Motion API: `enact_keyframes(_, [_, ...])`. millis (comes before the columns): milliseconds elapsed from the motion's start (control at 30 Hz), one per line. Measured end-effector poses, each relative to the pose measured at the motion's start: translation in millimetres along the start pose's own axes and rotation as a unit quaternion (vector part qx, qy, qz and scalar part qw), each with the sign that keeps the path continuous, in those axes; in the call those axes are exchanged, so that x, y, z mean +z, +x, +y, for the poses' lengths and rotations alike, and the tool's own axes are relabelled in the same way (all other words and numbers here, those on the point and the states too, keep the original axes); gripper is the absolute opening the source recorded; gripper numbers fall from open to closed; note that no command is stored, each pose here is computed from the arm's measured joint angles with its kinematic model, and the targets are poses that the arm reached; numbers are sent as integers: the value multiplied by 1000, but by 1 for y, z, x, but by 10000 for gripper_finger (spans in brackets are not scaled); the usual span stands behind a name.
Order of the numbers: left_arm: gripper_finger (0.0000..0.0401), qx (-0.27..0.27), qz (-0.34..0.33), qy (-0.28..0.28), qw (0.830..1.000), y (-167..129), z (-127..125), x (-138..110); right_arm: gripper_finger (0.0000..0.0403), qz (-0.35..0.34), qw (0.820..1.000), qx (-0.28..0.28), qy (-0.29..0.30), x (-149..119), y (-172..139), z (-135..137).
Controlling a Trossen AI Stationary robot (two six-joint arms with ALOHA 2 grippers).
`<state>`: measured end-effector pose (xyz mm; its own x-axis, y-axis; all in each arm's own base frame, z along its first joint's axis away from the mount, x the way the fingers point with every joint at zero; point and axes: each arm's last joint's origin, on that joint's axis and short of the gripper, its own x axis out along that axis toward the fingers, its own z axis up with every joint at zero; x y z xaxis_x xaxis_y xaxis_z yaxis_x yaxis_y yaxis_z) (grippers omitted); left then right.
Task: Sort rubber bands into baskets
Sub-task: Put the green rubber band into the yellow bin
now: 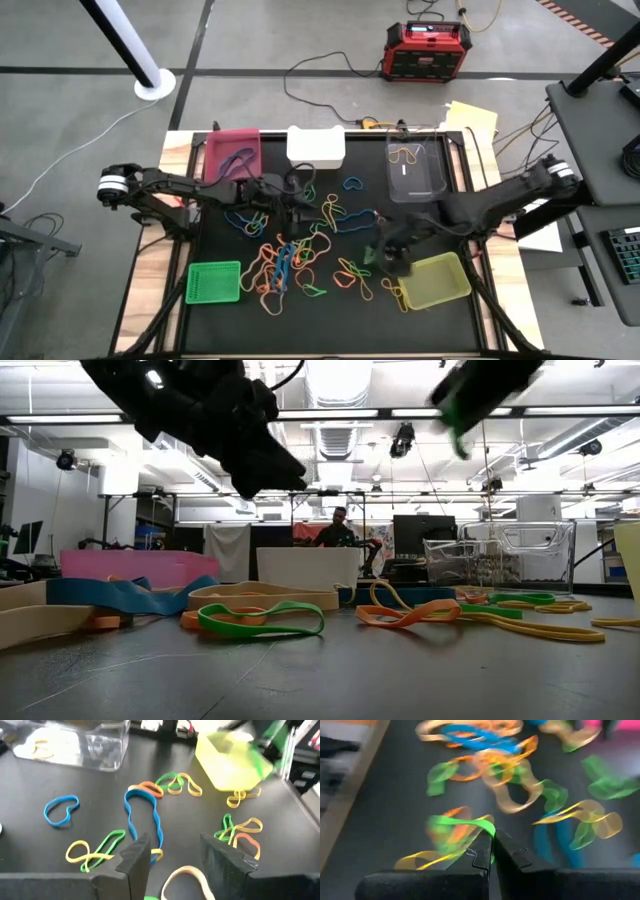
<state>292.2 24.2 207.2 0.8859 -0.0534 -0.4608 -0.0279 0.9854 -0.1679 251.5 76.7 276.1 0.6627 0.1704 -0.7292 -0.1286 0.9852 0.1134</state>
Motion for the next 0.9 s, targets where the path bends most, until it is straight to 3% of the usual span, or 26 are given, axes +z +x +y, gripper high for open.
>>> enact_keyframes(133, [153,3,22,14,1000,0,1,-4,9,115,985,-4,127,-16,-23,21])
enact_keyframes(267, [153,3,28,23,999,0,1,-5,9,220,942,-37,249,-37,-31,37])
enact_keyframes(400, [153,12,29,25,999,0,1,-1,9,277,901,-60,328,-60,-28,50])
enact_keyframes(500, [153,23,33,32,999,-1,0,5,9,307,874,-72,371,-75,-26,58])
enact_keyframes(600, [153,47,36,42,997,-2,1,11,11,316,860,-85,392,-83,-25,64])
enact_keyframes(900, [153,80,52,64,993,-4,1,22,77,310,848,-119,414,-93,-22,63])
